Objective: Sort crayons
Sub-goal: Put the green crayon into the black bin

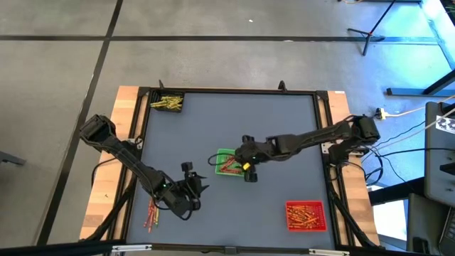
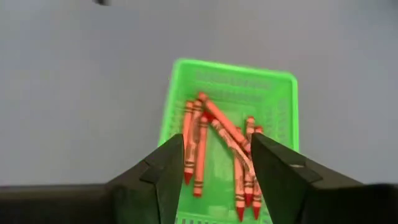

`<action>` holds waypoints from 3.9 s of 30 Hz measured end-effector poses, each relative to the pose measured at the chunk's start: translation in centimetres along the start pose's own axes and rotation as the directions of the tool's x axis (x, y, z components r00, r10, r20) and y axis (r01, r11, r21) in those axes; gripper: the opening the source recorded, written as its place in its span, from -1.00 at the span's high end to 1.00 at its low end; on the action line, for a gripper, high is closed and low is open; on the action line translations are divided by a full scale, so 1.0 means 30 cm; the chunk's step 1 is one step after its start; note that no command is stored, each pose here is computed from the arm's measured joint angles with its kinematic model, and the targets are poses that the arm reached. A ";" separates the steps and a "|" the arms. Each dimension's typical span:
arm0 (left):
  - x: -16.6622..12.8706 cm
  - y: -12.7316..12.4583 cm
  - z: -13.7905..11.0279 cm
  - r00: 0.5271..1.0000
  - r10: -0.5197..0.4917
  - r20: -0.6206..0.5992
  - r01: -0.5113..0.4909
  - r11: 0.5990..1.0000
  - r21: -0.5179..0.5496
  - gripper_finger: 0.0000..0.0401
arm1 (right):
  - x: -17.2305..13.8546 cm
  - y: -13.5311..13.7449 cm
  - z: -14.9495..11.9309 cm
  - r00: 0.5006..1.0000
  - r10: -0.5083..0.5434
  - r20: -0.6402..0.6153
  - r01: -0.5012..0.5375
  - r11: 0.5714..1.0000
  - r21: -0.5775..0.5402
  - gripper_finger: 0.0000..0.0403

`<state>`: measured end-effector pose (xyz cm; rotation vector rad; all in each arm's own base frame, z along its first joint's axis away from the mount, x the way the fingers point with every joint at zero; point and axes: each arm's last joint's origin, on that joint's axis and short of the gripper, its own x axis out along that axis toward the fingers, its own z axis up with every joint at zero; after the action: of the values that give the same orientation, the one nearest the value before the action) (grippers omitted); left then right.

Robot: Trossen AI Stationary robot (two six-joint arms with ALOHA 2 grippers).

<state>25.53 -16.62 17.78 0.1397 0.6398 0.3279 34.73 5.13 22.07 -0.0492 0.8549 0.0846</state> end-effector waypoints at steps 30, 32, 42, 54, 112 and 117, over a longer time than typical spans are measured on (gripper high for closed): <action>-0.120 0.035 -0.004 0.860 -0.127 -0.494 -0.167 0.845 -0.508 0.33 | -0.023 0.349 -0.220 0.901 0.113 0.419 -0.007 0.969 -0.247 0.20; -0.140 0.046 -0.031 0.798 -0.113 -0.592 -0.277 0.804 -0.526 0.33 | -0.019 0.346 -0.233 0.905 0.112 0.410 -0.016 0.973 -0.231 0.20; -0.199 0.077 -0.137 0.565 -0.048 -0.823 -0.621 0.632 -0.464 0.33 | -0.011 0.340 -0.259 0.912 0.109 0.395 -0.017 0.973 -0.230 0.20; -0.154 0.100 -0.271 0.480 -0.082 -0.873 -0.672 0.605 -0.427 0.33 | -0.010 0.340 -0.259 0.912 0.110 0.394 -0.017 0.973 -0.230 0.20; -0.106 0.318 0.066 0.828 0.108 -0.550 -0.357 0.858 -0.370 0.95 | -0.007 0.337 -0.255 0.908 0.074 0.412 0.019 0.976 -0.218 0.20; -0.043 0.471 0.100 0.793 0.177 -0.583 -0.401 0.871 -0.282 0.95 | -0.002 0.335 -0.266 0.924 0.067 0.378 0.021 0.974 -0.224 0.20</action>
<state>22.75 -3.87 24.10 -0.2596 1.1071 0.8168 27.73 14.51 16.79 -0.2279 0.4495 0.2067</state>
